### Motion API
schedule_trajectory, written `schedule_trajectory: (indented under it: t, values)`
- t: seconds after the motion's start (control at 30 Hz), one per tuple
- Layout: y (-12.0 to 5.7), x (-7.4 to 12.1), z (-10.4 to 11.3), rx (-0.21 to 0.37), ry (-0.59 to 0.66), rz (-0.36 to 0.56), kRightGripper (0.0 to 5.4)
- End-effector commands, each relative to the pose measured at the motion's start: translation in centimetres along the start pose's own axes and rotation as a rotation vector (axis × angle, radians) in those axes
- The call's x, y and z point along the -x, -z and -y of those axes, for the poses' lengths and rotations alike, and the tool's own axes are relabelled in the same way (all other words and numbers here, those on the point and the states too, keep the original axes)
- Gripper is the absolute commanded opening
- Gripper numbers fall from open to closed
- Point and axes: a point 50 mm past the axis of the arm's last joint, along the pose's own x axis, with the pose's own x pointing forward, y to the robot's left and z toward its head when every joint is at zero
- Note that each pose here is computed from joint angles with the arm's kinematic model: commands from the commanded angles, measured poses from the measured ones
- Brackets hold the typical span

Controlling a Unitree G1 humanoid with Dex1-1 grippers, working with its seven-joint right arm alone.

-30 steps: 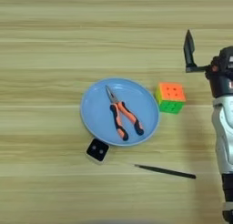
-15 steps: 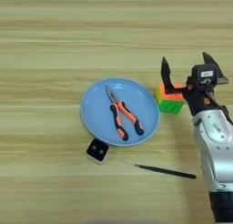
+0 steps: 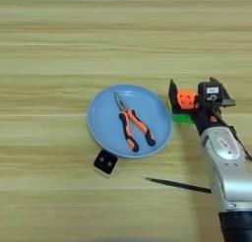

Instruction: Move the objects on the table

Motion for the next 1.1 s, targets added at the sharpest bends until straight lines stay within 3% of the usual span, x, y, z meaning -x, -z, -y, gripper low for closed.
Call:
schedule_trajectory:
  t: [0.03,0.37,0.63,0.9,1.1]
  values:
    - [-2.0,-0.7,-0.4,-0.032,-0.022,0.091,5.38]
    - [-0.7,-1.0,-0.1,-0.069,0.002,0.023,5.38]
    - [0.7,-1.3,0.3,-0.149,0.006,-0.066,5.38]
    - [0.5,-1.6,0.7,-0.132,0.01,-0.042,4.67]
    - [-0.4,-1.7,0.8,-0.07,0.008,0.027,4.08]
